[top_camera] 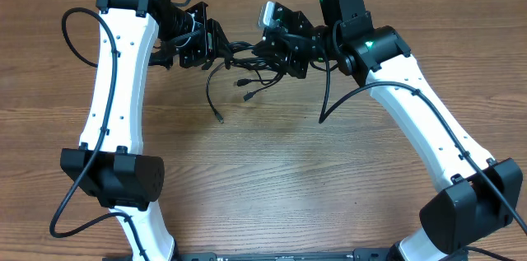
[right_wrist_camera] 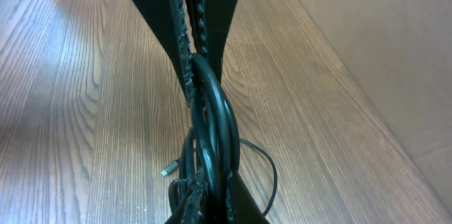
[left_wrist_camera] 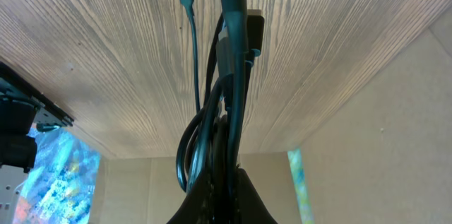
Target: Untangle cables
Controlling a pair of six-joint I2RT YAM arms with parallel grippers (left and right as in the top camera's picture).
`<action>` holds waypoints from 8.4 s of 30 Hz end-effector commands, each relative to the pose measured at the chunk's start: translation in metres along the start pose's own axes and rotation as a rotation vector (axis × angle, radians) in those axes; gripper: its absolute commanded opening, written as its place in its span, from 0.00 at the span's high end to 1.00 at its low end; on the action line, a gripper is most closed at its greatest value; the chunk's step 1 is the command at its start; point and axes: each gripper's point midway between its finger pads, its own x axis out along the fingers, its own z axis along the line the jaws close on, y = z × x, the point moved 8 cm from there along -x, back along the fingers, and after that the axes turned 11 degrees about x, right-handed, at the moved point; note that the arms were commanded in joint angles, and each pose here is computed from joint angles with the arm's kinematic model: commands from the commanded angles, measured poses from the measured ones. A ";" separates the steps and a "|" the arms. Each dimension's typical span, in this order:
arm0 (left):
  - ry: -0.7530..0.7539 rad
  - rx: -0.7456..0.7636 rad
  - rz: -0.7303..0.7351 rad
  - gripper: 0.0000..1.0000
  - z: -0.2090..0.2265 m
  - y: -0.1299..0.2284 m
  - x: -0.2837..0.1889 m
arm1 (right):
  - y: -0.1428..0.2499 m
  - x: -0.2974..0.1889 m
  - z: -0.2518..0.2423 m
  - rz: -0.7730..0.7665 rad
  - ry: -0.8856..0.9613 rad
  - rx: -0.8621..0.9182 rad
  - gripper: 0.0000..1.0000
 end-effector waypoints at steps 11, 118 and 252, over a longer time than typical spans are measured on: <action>0.041 -0.031 -0.153 0.96 0.001 -0.009 -0.011 | -0.014 -0.028 0.000 -0.121 -0.117 0.116 0.96; 0.015 -0.159 -0.203 0.96 0.009 -0.017 -0.014 | -0.001 -0.037 -0.024 -0.059 0.068 0.265 0.96; -0.074 0.138 -0.838 0.00 0.017 -0.046 -0.028 | 0.066 0.055 -0.042 0.174 0.113 0.582 0.00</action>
